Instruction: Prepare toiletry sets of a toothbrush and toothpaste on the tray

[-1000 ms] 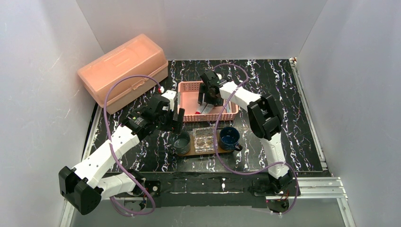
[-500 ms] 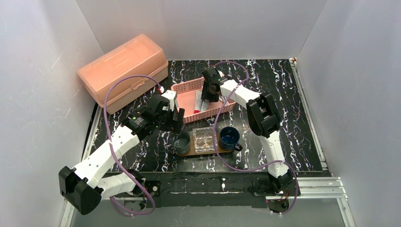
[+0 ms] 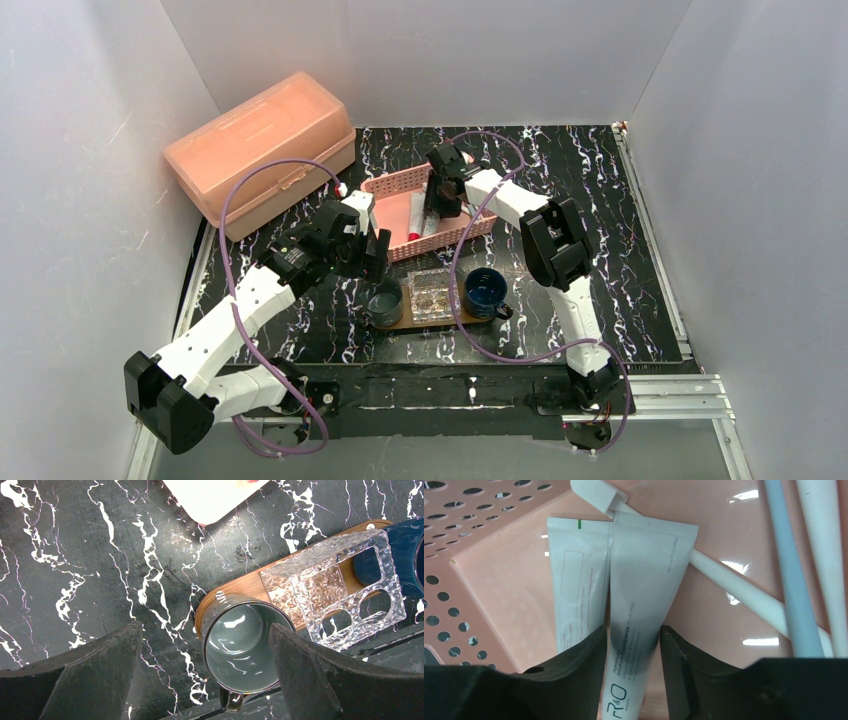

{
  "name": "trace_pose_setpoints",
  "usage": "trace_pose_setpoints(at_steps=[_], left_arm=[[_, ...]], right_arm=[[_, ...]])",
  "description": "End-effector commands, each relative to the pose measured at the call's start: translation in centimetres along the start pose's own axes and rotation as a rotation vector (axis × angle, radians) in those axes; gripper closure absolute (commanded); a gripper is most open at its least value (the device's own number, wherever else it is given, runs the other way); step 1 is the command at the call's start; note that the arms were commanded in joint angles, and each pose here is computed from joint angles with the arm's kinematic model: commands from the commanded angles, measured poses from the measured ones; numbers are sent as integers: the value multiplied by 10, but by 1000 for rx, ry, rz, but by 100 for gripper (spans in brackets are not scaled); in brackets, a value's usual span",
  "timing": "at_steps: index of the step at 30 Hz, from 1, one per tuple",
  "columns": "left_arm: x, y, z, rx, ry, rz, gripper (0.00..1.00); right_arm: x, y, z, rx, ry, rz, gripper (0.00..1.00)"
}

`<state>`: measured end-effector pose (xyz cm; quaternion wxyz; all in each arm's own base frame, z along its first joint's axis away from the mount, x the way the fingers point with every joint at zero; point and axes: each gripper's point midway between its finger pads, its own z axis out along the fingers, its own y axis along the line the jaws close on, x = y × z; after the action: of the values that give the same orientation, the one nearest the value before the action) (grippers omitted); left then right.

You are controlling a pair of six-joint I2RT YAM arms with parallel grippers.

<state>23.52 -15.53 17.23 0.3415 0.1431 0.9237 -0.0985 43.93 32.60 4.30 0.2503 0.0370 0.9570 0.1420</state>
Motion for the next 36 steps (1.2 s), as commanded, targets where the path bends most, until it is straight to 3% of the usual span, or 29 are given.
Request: trace_pose_setpoints(at_steps=[1, 7, 13, 16, 26, 36], left_arm=[[-2, 2, -3, -13, -14, 12, 2], [-2, 3, -3, -13, -16, 12, 2], [-2, 3, -3, -14, -15, 12, 2], [-2, 2, -2, -10, -13, 12, 2], [0, -4, 0, 17, 5, 10, 2], [-1, -27, -3, 144, 9, -10, 2]], right_arm=[[5, 8, 2, -38, 25, -12, 46], [18, 4, 12, -32, 62, -10, 49], [13, 10, 8, -51, 52, -25, 70], [-1, 17, -2, -71, 14, -37, 76], [-57, 43, -66, -156, -172, -76, 78], [-88, 53, -131, -233, -347, -113, 77]])
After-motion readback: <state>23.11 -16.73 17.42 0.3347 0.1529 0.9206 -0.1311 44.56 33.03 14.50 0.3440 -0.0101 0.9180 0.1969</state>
